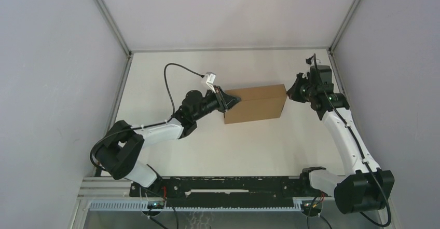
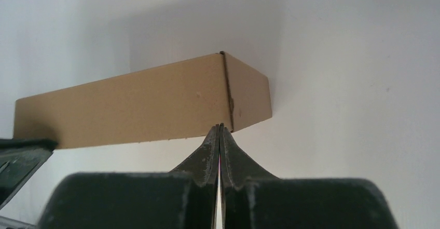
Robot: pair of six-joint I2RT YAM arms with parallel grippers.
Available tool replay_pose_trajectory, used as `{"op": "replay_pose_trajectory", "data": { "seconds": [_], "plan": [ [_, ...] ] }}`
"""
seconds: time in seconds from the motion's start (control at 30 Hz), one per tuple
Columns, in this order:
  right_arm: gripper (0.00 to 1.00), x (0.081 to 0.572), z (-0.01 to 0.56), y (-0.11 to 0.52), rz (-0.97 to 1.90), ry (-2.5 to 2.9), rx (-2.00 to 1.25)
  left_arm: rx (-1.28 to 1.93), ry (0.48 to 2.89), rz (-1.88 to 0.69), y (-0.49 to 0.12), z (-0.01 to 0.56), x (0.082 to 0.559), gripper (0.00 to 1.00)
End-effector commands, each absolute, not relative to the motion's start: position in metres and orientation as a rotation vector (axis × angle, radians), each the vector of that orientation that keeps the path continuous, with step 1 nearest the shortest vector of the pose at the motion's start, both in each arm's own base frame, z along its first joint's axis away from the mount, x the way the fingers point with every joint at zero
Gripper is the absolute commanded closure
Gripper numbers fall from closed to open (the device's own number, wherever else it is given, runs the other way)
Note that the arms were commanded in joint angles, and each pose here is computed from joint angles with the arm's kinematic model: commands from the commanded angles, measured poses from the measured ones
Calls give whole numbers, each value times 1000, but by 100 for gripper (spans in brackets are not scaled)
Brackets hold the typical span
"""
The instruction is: Fold the paper box
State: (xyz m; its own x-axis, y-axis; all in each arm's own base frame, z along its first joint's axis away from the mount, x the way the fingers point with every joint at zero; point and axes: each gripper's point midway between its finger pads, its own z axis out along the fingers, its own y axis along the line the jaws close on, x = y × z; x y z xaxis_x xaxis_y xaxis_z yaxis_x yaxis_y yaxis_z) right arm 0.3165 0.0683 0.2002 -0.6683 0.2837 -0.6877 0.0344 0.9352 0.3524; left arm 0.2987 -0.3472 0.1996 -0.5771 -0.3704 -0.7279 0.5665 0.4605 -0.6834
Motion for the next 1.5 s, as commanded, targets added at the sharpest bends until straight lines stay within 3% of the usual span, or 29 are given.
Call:
{"op": "replay_pose_trajectory", "data": {
  "seconds": [0.0, 0.47, 0.7, 0.97, 1.47],
  "plan": [
    [95, 326, 233, 87, 445, 2212, 135, 213, 1986, -1112, -326, 145, 308, 84],
    [97, 341, 195, 117, 458, 2319, 62, 271, 1988, -1115, -328, 146, 322, 83],
    [97, 335, 177, 116, 444, 2356, 70, 265, 1954, -1133, -322, 168, 323, 69],
    [97, 338, 175, 120, 469, 2359, 81, 260, 1893, -1078, -299, 219, 328, 63],
    [97, 339, 171, 124, 485, 2368, 78, 204, 1898, -1046, -276, 214, 331, 65]
  ]
}}
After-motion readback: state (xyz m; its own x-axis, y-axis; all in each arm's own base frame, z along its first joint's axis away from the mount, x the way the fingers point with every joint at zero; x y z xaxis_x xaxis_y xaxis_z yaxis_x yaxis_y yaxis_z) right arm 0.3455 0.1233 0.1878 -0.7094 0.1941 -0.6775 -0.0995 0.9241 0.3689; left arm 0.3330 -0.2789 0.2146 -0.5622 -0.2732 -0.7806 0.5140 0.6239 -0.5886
